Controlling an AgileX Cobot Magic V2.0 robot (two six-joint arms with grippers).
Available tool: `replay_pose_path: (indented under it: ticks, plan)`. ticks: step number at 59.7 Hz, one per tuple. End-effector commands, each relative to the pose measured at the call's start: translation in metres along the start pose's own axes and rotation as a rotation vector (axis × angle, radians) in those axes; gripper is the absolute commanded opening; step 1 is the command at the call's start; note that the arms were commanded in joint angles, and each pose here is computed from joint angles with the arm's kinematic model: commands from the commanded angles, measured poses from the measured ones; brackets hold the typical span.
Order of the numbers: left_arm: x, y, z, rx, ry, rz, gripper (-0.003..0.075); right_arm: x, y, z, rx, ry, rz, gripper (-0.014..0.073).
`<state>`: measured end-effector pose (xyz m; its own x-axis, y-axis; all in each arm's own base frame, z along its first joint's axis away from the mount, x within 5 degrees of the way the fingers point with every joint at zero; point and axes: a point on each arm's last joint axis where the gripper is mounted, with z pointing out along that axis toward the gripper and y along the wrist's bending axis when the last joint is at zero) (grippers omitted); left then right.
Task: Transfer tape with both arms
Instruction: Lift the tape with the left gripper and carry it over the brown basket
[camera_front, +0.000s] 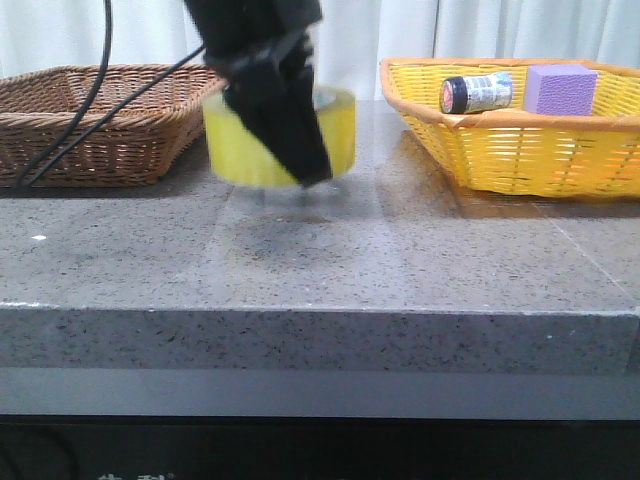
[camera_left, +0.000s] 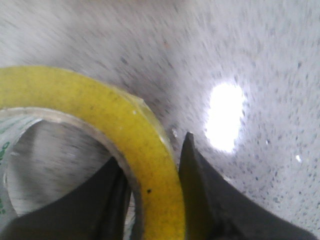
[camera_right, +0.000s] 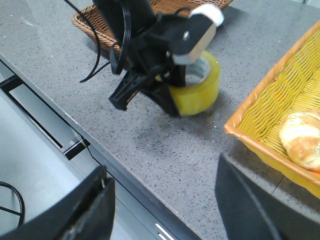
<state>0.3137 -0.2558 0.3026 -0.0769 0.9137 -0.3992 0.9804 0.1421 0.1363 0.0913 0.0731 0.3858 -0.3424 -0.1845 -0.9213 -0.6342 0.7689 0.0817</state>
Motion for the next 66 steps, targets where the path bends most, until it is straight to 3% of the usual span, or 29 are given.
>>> replay_pose_path:
  ticks: [1, 12, 24, 42, 55, 66]
  plan:
    - [-0.021, 0.001, -0.053, -0.103, -0.143, -0.008, 0.0176, -0.013, 0.000, -0.005, 0.006, -0.102, 0.005, 0.0467]
    - [-0.033, 0.007, -0.085, -0.182, -0.195, -0.027, 0.0176, -0.013, 0.000, -0.005, 0.006, -0.102, 0.005, 0.0467]
    - [-0.022, 0.024, -0.103, -0.340, -0.125, -0.181, 0.0176, -0.013, 0.000, -0.005, 0.006, -0.102, 0.005, 0.0467]
    - [0.024, 0.065, -0.118, -0.435, -0.119, -0.525, 0.0176, -0.013, 0.000, -0.005, 0.006, -0.102, 0.005, 0.0467]
    - [0.066, 0.096, -0.120, -0.480, -0.132, -0.863, 0.0176, -0.013, 0.000, -0.005, 0.006, -0.102, 0.005, 0.0467]
    - [0.089, 0.117, -0.105, -0.489, -0.097, -0.933, 0.0176, -0.013, 0.000, -0.005, 0.006, -0.102, 0.005, 0.0467]
